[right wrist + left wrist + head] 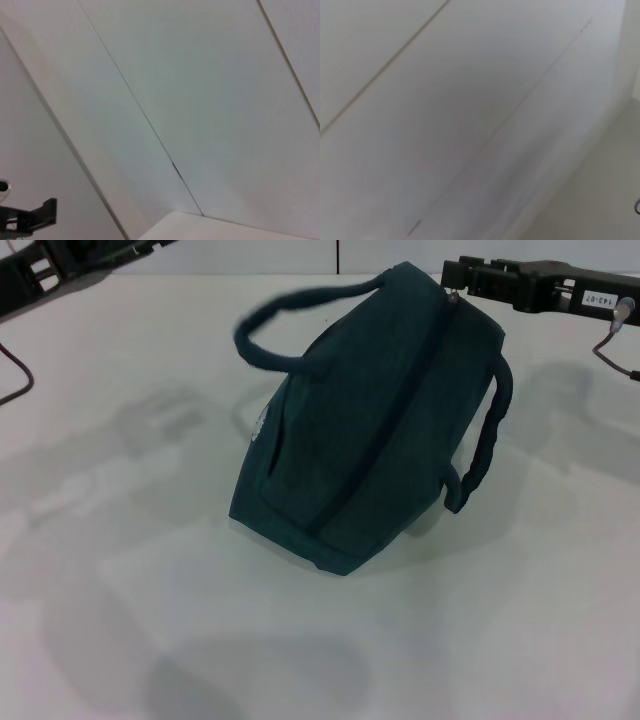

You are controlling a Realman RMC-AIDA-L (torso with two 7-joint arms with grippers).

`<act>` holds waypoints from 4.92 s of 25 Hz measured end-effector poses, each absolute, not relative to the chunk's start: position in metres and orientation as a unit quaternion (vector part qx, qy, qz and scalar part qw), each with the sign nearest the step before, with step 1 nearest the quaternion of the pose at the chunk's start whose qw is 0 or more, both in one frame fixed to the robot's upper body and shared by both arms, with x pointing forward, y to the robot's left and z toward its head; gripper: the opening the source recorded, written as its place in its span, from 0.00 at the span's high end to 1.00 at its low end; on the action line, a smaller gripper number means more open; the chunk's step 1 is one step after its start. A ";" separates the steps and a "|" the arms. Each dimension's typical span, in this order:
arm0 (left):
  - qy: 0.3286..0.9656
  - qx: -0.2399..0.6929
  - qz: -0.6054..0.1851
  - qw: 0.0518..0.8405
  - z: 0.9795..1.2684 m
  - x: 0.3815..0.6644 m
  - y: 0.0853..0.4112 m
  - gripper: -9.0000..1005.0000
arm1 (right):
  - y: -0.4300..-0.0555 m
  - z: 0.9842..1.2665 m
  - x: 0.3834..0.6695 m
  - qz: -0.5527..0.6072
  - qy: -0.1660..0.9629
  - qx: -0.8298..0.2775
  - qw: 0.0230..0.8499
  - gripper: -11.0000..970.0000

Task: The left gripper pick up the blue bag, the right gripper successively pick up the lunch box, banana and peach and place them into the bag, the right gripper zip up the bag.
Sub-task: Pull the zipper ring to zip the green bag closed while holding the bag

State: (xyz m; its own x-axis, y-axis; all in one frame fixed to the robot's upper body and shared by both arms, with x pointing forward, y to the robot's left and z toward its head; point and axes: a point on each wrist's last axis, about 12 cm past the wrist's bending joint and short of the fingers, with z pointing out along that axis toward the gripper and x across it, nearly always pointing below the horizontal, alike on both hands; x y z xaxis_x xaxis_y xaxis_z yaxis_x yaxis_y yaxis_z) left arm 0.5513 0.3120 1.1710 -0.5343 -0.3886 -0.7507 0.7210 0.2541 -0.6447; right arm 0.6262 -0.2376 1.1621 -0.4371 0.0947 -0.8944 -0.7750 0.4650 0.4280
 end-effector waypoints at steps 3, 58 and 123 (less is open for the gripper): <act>0.637 0.142 -0.606 0.455 1.171 0.546 0.311 0.13 | -0.238 1.162 0.626 0.459 0.713 -0.239 0.474 0.60; 0.819 0.294 -0.399 0.287 1.243 0.601 0.183 0.13 | -0.229 1.163 0.628 0.457 0.702 -0.250 0.486 0.58; 0.827 0.334 -0.373 0.257 1.219 0.604 0.171 0.96 | -0.229 1.159 0.625 0.461 0.702 -0.246 0.484 0.55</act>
